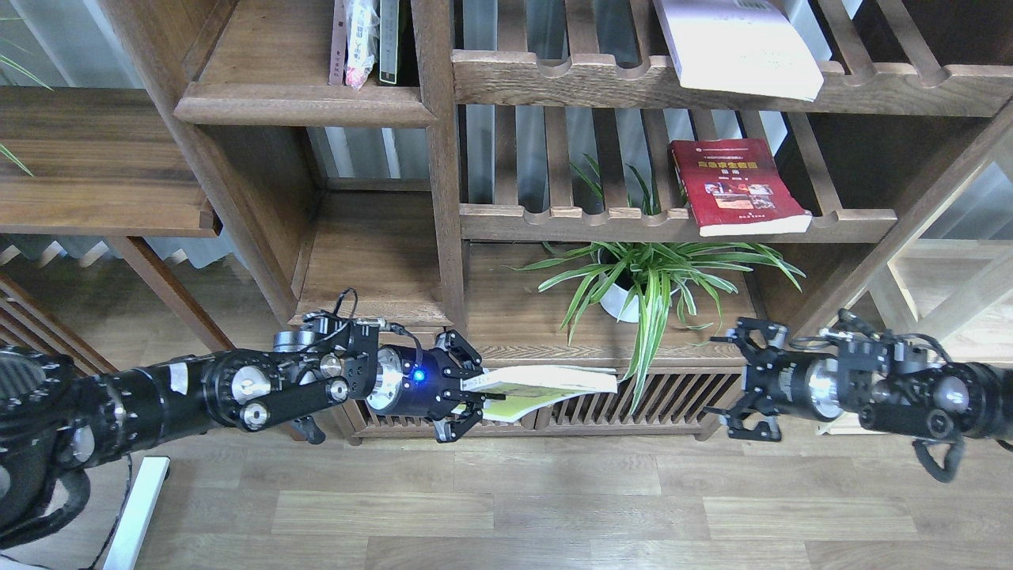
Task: Organize books on shelf
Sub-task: 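Open the right gripper, release the paperback to the left gripper, withdraw, then lift the paperback with the left gripper up toward the upper shelf, then insert the paperback onto the upper shelf with the left gripper, then push the paperback deeper into the upper shelf with the left gripper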
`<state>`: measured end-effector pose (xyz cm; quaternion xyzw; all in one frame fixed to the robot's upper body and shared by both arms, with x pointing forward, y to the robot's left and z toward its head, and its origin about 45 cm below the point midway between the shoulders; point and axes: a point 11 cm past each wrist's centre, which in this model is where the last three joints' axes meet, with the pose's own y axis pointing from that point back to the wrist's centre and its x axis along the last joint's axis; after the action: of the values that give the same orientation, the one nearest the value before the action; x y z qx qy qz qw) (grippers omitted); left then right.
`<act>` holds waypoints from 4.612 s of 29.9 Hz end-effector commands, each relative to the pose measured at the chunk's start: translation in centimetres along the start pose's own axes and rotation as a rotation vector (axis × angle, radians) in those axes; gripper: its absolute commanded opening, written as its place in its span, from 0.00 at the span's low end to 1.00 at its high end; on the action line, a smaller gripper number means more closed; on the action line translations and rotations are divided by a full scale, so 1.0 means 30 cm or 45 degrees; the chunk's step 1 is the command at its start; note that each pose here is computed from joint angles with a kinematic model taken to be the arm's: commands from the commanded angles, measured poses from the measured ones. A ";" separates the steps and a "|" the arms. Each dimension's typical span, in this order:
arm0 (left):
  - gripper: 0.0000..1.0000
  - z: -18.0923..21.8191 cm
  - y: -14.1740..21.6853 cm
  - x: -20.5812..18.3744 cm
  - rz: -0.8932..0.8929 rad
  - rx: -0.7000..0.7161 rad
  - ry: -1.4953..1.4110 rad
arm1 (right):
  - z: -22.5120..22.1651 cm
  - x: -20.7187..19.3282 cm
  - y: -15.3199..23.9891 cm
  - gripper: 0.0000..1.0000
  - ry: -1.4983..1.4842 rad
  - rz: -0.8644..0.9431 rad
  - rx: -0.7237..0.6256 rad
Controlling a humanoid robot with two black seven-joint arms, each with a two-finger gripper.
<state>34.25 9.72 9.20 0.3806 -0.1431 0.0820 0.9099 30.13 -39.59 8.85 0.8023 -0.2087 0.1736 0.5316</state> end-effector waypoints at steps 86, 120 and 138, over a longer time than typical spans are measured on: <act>0.00 0.072 1.263 0.615 1.038 -0.329 0.639 | 0.318 -0.340 0.092 1.00 -0.245 0.077 -0.292; 0.00 0.179 1.063 0.823 1.299 -0.149 0.953 | 0.332 -0.377 0.105 1.00 -0.239 0.047 -0.306; 0.00 0.307 0.893 0.906 1.411 -0.177 1.044 | 0.342 -0.379 0.114 1.00 -0.242 0.049 -0.317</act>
<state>50.82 23.46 42.21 0.1355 0.0282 0.6532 0.7444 19.16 -48.46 1.91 0.7399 -0.2921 0.0790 0.6008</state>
